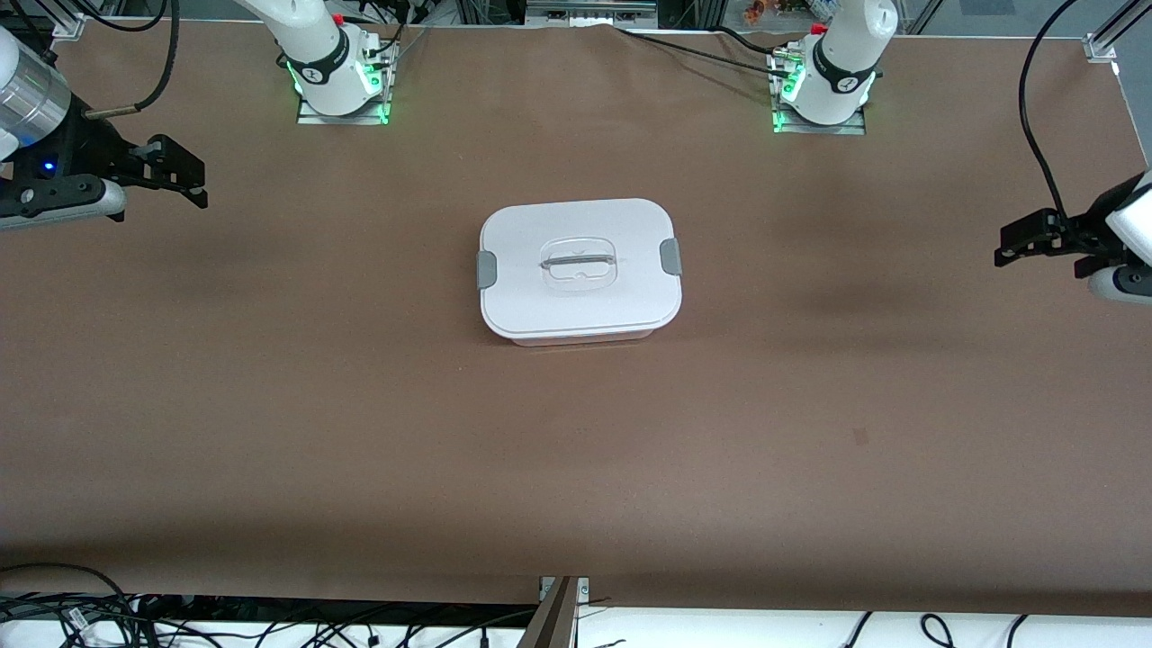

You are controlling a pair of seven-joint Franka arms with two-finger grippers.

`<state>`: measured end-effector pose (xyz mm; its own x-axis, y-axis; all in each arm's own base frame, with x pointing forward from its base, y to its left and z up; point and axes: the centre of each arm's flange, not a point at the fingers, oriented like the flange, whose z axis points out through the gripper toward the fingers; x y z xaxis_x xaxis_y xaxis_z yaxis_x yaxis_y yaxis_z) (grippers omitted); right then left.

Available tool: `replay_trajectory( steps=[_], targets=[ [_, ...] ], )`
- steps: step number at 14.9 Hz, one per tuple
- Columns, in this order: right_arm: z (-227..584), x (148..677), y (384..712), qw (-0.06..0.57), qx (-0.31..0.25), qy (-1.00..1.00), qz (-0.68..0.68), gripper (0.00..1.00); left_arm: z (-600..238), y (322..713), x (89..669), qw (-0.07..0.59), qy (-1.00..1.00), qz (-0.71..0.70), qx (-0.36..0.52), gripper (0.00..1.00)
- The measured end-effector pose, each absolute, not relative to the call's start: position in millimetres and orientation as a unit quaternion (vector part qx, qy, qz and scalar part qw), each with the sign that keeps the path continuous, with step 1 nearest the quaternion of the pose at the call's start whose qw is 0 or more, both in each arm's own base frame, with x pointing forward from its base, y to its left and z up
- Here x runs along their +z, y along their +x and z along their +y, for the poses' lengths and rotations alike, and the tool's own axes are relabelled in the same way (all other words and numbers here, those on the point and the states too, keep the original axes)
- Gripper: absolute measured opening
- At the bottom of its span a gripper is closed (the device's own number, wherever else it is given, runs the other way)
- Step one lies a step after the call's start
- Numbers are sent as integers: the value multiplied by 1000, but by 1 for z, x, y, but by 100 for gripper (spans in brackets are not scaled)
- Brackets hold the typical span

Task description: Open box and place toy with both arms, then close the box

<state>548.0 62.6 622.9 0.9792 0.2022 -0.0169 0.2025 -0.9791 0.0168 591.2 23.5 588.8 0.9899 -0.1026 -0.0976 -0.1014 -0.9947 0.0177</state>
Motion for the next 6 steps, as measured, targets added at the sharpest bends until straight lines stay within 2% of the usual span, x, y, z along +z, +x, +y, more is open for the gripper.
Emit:
replay_trajectory(
  steps=[6],
  targets=[
    [63,623,548,9,-8,995,102,100,28,592,572,8,996,-39,-76,100]
  ],
)
